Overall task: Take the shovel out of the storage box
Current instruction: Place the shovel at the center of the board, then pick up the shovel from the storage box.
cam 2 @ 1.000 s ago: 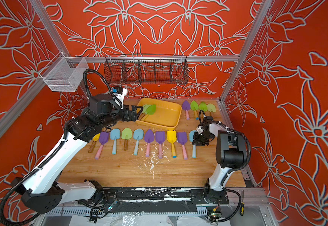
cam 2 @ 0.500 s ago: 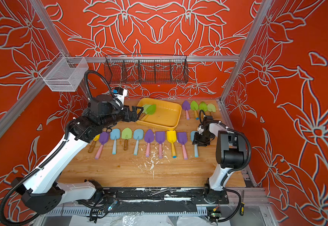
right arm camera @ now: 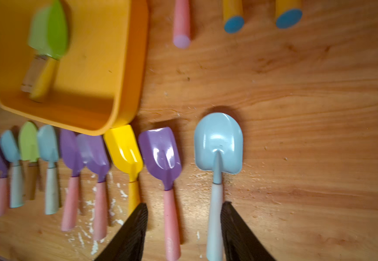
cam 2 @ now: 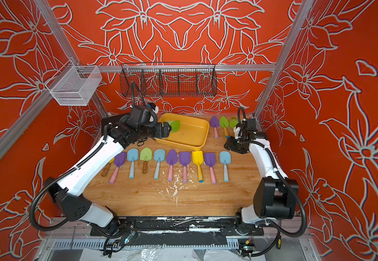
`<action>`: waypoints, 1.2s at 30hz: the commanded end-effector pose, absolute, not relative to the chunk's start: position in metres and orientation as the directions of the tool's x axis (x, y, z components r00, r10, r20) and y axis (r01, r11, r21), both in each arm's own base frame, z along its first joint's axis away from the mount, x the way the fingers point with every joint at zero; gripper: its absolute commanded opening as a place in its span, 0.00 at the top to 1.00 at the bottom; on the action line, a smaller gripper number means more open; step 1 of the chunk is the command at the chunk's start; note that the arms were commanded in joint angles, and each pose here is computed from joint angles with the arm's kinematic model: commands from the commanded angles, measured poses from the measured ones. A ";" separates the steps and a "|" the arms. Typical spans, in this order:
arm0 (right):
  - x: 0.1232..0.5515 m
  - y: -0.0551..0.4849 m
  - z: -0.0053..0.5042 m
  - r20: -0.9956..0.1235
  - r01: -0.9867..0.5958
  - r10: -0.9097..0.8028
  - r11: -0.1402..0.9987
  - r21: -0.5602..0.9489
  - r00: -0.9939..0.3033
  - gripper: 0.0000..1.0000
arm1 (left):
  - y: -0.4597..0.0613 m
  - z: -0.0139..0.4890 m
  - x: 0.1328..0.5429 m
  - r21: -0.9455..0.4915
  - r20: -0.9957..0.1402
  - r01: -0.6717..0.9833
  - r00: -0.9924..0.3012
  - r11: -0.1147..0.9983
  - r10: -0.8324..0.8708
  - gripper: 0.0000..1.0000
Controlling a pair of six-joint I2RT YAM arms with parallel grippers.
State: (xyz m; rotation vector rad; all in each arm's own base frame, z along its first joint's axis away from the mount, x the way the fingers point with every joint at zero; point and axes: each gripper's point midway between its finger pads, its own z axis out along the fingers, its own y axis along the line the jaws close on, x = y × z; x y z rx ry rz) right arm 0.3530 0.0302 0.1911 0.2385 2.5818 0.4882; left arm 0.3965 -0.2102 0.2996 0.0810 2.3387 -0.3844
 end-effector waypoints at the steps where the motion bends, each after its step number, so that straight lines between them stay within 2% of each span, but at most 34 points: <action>1: 0.347 0.056 0.227 -0.467 0.008 0.288 0.857 0.515 -0.836 0.42 | -0.201 0.271 0.406 -0.144 -0.612 0.133 -0.791 0.981 0.017 0.07; 4: 0.340 0.069 0.245 -0.469 -0.019 0.307 0.820 0.571 -0.828 0.34 | -0.202 0.251 0.423 -0.074 -0.546 0.120 -0.836 0.990 0.061 0.10; 11: 0.326 0.109 0.275 -0.509 -0.121 0.293 0.765 0.632 -0.809 0.24 | -0.204 0.192 0.469 0.032 -0.454 0.122 -0.882 0.992 0.123 0.15; 13: 0.321 0.120 0.281 -0.519 -0.141 0.282 0.761 0.633 -0.807 0.23 | -0.198 0.177 0.482 0.040 -0.426 0.100 -0.899 0.994 0.107 0.18; 16: 0.317 0.134 0.286 -0.531 -0.172 0.270 0.748 0.641 -0.803 0.23 | -0.195 0.158 0.496 0.017 -0.395 0.093 -0.914 0.996 0.092 0.31; 23: 0.309 0.149 0.279 -0.512 -0.177 0.263 0.731 0.659 -0.818 0.23 | -0.183 0.129 0.515 0.039 -0.377 0.104 -0.920 0.994 0.111 0.33; 28: 0.307 0.153 0.273 -0.496 -0.172 0.247 0.735 0.655 -0.833 0.23 | -0.178 0.118 0.524 -0.010 -0.368 0.103 -0.925 0.995 0.092 0.43; 31: 0.309 0.156 0.270 -0.487 -0.169 0.243 0.734 0.658 -0.839 0.23 | -0.185 0.113 0.528 -0.033 -0.374 0.130 -0.921 0.991 0.109 0.46; 36: 0.311 0.162 0.270 -0.480 -0.169 0.239 0.730 0.662 -0.844 0.23 | -0.174 0.095 0.532 0.006 -0.350 0.096 -0.932 0.995 0.092 0.49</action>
